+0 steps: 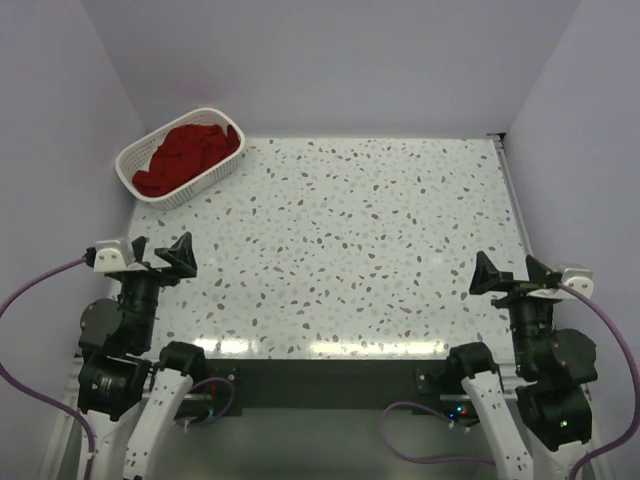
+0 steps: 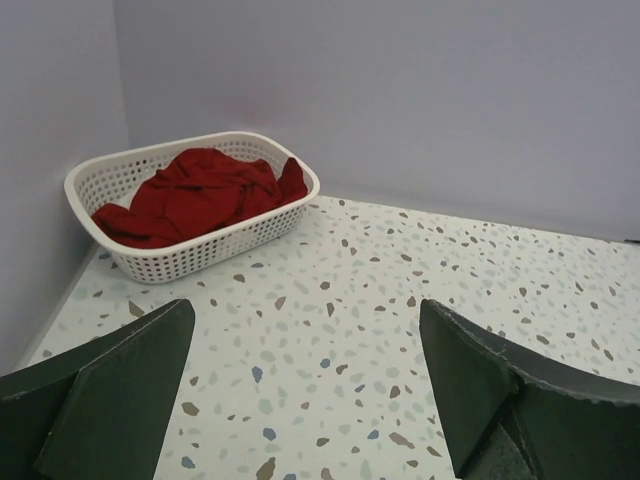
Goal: Fold and stack the t-shirts
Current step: Grab the tshirt from the pile
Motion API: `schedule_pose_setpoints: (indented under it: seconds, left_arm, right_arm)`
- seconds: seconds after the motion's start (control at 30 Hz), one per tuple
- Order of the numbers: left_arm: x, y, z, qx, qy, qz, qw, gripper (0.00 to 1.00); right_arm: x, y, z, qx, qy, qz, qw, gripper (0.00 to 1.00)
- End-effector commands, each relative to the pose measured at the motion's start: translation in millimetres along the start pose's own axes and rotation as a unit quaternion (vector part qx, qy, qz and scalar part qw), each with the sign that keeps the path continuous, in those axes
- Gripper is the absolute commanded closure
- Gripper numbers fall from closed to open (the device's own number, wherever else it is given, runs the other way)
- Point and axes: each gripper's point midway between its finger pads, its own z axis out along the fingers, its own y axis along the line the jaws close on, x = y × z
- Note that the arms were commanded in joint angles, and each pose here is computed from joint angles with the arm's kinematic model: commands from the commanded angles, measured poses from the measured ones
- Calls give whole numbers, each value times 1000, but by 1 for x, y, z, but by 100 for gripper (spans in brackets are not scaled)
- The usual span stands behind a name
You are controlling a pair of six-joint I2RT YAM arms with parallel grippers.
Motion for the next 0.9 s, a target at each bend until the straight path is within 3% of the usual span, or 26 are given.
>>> schedule_pose_setpoints:
  seconds: [0.0, 0.27, 0.47, 0.57, 0.6, 0.63, 0.67, 0.73, 0.8, 0.83, 0.87]
  left_arm:
    - [1, -9, 15, 11, -5, -19, 1000, 0]
    - [35, -16, 53, 8, 42, -27, 999, 0]
    - [61, -17, 107, -25, 90, -19, 995, 0]
    - [71, -16, 146, -54, 114, -11, 992, 0]
    - [92, -11, 165, -69, 145, -1, 987, 0]
    - [74, -12, 182, -79, 131, -5, 988, 0]
    - [98, -7, 201, -95, 165, 6, 982, 0]
    - [79, -1, 234, -115, 151, -3, 982, 0]
    - [104, 15, 265, -141, 181, 2, 973, 0]
    - [85, 14, 285, -145, 162, -5, 976, 0]
    - [112, 23, 302, -158, 190, 2, 969, 0]
  right_arm:
    - [-1, 0, 6, 1, -16, -6, 1000, 1]
    - [39, 14, 27, -27, 27, -2, 999, 1]
    - [50, 26, 42, -46, 43, 5, 998, 1]
    - [59, 34, 48, -59, 61, 11, 996, 1]
    - [62, 36, 49, -62, 66, 9, 996, 1]
    - [65, 36, 50, -62, 72, 8, 995, 1]
    - [67, 36, 51, -62, 74, 4, 995, 1]
    - [69, 38, 52, -65, 78, 3, 995, 1]
    - [73, 42, 52, -75, 88, 3, 993, 1]
    - [78, 44, 52, -77, 98, 3, 992, 1]
    - [80, 45, 51, -80, 102, 6, 992, 1]
